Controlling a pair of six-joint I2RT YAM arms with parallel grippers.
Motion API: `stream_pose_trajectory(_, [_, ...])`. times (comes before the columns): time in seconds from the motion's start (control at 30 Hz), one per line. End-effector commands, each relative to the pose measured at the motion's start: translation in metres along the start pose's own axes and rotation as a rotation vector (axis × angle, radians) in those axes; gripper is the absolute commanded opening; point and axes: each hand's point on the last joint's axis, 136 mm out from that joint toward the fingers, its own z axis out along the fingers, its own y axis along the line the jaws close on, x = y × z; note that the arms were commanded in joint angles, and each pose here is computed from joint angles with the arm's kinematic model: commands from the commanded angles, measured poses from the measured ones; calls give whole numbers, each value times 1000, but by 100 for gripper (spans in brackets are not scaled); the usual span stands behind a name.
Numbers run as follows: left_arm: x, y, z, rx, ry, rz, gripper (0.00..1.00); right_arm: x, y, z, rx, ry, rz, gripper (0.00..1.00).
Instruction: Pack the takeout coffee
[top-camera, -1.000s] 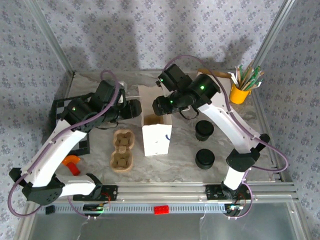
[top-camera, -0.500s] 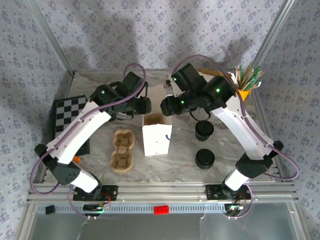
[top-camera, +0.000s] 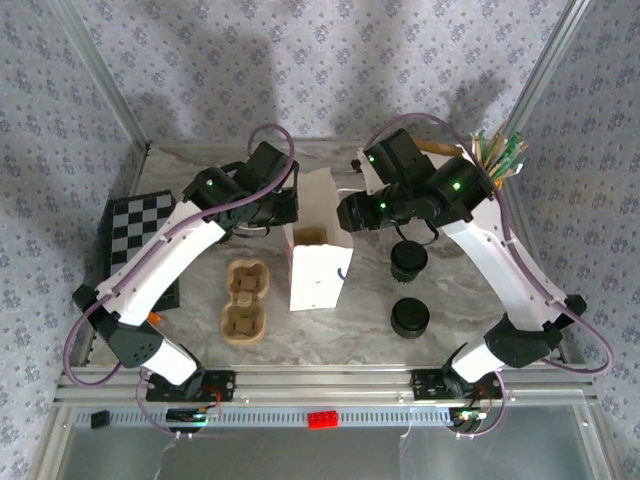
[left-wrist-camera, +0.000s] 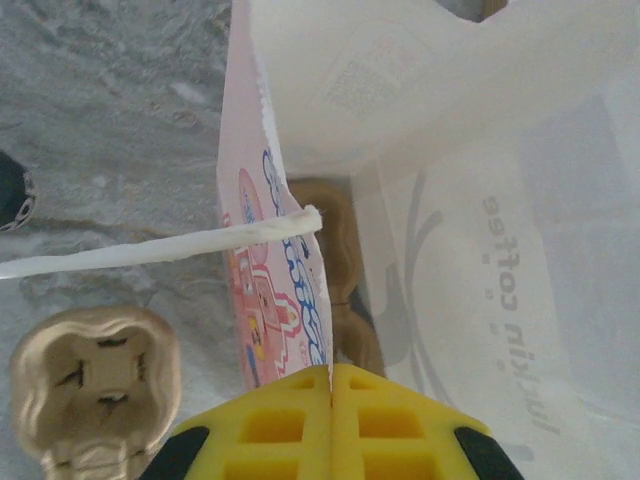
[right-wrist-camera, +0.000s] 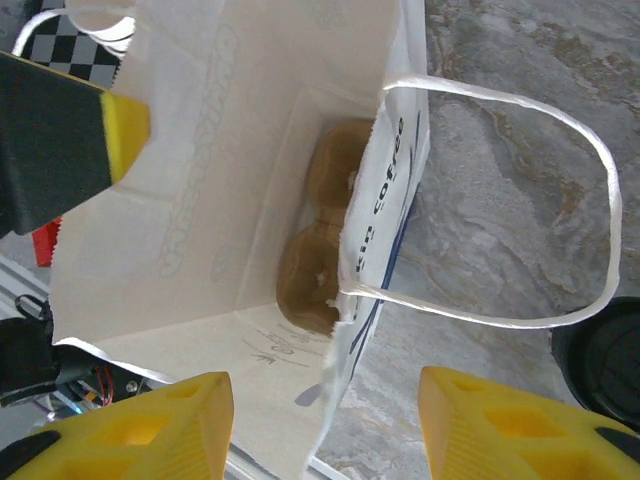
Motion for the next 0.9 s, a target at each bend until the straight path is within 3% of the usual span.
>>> stream_pose_trajectory(0.0, [-19, -12, -8, 78, -87, -75, 0, 4, -17, -11, 49, -13, 19, 55])
stream_pose_trajectory(0.33, [-50, -28, 0, 243, -152, -188, 0, 3, -51, -15, 120, -10, 90, 58])
stream_pose_trajectory(0.7, [-52, -9, 27, 243, -95, -226, 0, 2, -75, -13, 165, 12, 140, 62])
stream_pose_trajectory(0.87, [-53, -7, 20, 236, -76, -166, 27, 7, -85, -14, 204, 33, 154, 66])
